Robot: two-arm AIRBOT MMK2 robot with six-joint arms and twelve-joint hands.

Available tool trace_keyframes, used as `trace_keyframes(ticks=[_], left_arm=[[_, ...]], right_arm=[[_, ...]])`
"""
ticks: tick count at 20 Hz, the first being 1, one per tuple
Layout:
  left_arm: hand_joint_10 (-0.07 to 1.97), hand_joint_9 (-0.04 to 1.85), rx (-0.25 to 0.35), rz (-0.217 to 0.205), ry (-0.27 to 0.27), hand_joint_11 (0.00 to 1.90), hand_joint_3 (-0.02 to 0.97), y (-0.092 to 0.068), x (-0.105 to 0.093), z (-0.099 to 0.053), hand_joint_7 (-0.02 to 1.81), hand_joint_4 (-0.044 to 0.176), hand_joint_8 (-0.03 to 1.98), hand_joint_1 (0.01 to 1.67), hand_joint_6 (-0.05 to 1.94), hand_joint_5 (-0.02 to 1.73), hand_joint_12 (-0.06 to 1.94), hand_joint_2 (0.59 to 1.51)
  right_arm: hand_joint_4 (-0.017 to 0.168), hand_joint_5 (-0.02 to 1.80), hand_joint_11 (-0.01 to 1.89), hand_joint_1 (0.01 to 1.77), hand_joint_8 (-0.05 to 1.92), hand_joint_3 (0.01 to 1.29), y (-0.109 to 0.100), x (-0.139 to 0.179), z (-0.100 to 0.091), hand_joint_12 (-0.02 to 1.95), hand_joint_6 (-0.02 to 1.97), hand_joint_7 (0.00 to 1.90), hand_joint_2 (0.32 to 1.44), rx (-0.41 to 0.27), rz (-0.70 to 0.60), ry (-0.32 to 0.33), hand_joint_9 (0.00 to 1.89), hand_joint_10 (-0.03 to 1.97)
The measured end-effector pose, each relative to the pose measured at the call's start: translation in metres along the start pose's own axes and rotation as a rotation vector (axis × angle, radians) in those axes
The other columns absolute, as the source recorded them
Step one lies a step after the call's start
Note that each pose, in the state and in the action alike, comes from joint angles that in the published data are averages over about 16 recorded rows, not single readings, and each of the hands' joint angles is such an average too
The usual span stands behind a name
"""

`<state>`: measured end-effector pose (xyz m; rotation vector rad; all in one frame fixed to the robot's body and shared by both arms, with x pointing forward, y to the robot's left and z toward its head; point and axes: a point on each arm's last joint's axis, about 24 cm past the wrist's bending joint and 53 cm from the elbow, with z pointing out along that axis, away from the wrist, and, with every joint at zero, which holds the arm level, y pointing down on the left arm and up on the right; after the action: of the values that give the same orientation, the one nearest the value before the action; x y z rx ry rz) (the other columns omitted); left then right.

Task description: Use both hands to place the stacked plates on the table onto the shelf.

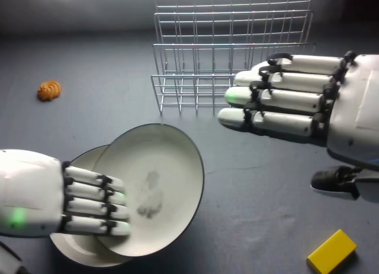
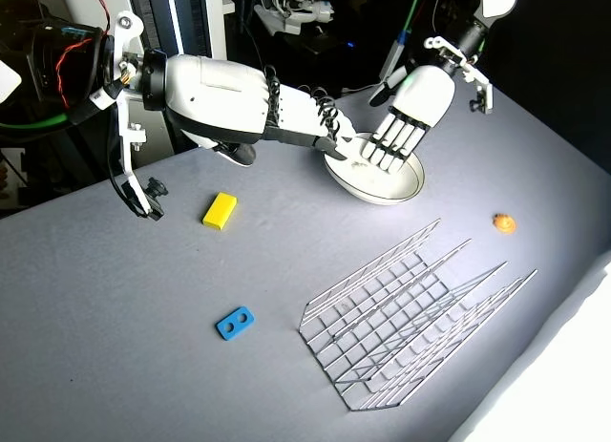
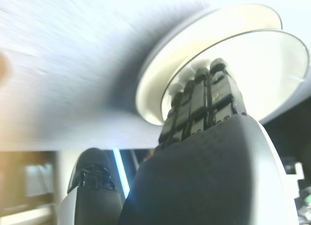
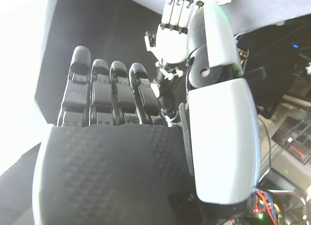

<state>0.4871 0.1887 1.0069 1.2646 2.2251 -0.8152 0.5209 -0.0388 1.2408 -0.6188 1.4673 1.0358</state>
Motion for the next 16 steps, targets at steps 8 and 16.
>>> trace_keyframes(ticks=[8,16], left_arm=[[0.01,0.01,0.017,-0.032,-0.045,0.02,0.030,-0.014,-0.014,0.014,-0.01,-0.005,-0.02,0.02,-0.03,-0.01,-0.01,1.111],[0.01,0.01,0.015,-0.040,-0.052,0.02,0.028,-0.015,-0.016,0.015,-0.01,-0.005,-0.02,0.02,-0.03,-0.01,-0.01,1.113]], right_arm=[[0.003,0.15,0.01,1.14,0.01,0.01,0.013,0.021,0.041,0.47,0.02,0.11,1.05,-0.076,-0.152,0.029,0.09,0.00],[0.003,0.20,0.01,1.17,0.01,0.01,0.013,0.050,0.085,0.63,0.02,0.16,1.04,-0.091,-0.231,0.096,0.14,0.00]])
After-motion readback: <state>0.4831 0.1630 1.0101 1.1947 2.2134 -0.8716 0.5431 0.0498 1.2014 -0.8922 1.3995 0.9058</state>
